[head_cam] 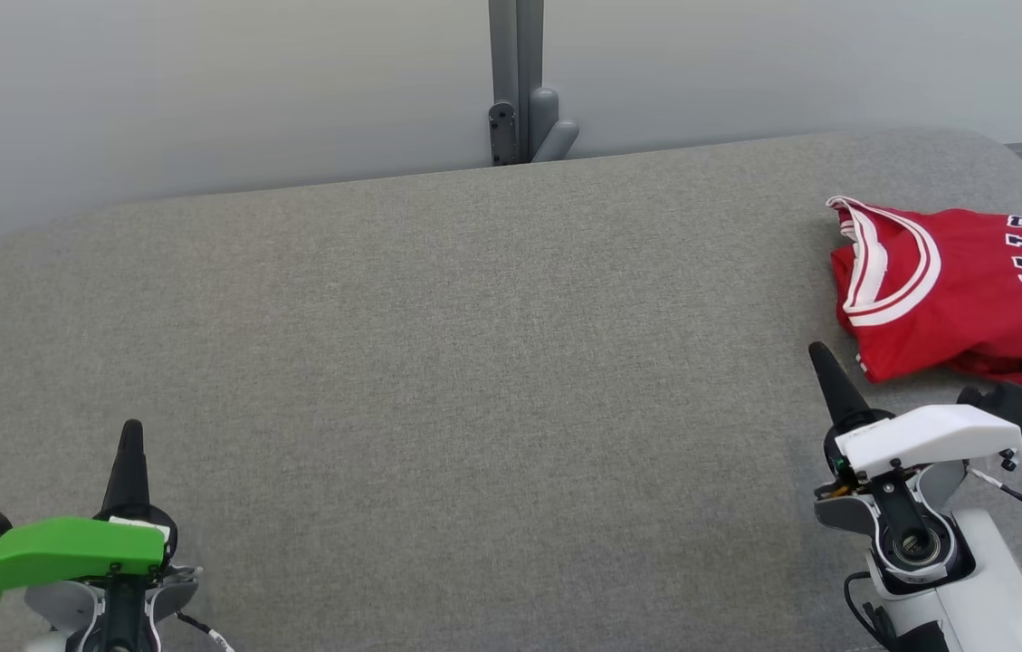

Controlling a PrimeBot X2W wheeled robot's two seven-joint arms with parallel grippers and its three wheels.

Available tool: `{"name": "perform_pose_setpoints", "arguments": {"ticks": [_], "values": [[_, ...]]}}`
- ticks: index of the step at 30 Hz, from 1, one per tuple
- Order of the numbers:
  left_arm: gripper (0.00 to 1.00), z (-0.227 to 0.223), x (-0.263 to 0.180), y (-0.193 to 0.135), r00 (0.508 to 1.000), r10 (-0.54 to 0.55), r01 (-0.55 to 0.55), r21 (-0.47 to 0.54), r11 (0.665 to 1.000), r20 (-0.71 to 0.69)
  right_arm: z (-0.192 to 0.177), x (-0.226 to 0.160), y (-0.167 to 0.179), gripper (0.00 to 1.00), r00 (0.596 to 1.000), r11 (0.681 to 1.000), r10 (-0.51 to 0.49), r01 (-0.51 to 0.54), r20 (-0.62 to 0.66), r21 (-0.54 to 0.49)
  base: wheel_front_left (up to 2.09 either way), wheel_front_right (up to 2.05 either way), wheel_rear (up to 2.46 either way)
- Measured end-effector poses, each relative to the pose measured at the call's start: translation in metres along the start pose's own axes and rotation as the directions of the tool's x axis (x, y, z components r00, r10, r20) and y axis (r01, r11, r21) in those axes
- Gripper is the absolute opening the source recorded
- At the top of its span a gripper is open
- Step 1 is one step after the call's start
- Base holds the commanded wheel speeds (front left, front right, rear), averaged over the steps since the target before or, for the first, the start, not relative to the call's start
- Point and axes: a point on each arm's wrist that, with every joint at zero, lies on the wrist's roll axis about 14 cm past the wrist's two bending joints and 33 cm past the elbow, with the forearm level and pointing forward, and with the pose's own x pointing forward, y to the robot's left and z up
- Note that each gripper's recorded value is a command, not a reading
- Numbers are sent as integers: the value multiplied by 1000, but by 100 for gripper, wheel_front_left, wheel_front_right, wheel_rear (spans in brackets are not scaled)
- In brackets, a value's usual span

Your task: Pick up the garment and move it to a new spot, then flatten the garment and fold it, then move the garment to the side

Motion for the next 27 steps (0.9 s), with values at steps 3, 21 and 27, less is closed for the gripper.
{"name": "perform_pose_setpoints", "arguments": {"ticks": [3, 21, 27], "values": [[0, 2, 2, -1, 1000, -3, 3, -30, 1000, 7, 0, 2, 1, 0, 1000, 1000, 1, -1, -1, 30, 0, 0, 0], [0, 11, 7, -1, 999, -11, 18, -204, 979, 37, -2, 14, 6, 0, 1000, 980, 11, -8, -12, 199, 0, 0, 0], [0, 14, 9, -3, 999, -17, 29, -261, 965, 50, -3, 18, 9, 0, 1000, 969, 16, -11, -16, 248, 0, 0, 0]]}}
